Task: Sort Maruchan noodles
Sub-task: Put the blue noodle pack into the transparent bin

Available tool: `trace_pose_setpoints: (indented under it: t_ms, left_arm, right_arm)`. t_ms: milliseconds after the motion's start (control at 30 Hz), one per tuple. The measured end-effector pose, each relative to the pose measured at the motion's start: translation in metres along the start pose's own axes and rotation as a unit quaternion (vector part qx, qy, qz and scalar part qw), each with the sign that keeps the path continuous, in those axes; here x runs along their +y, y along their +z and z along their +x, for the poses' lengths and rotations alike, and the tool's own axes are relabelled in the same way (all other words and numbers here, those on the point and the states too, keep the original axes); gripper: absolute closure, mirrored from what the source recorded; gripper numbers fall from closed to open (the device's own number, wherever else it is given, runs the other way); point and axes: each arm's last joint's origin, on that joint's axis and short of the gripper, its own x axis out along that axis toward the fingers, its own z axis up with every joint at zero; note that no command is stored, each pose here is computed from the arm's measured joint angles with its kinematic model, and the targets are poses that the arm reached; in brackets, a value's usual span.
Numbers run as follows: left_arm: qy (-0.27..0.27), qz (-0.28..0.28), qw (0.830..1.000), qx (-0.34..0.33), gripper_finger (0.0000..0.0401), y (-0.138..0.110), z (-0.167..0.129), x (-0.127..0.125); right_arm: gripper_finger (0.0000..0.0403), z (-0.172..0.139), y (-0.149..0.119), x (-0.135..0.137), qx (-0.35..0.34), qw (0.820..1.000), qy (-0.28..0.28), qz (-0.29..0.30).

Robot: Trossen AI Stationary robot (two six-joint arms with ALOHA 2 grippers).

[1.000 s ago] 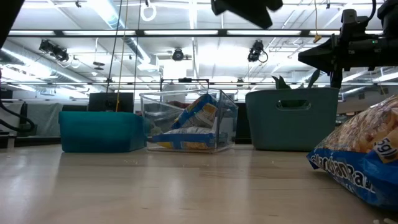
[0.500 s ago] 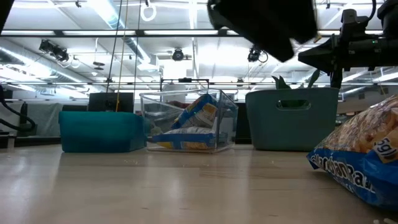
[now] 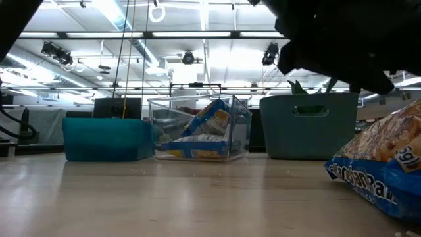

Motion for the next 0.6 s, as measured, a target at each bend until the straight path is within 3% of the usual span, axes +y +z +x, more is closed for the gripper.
trace_pose_setpoints:
  t_ms: [233,400,600]
  left_arm:
    - [-0.061,-0.004,0.998,0.010,0.0214,-0.001,0.012,0.017]
    - [-0.076,0.008,0.997,0.028,0.0214,-0.014,0.031,0.013]
    - [-0.077,0.015,0.996,0.031,0.0236,-0.015,0.032,0.012]
  right_arm:
    - [0.0353,0.000,0.000,0.000,0.000,1.000,0.000,0.000]
    - [0.0353,0.000,0.000,0.000,0.000,1.000,0.000,0.000]
    - [0.0353,0.000,0.000,0.000,0.000,1.000,0.000,0.000]
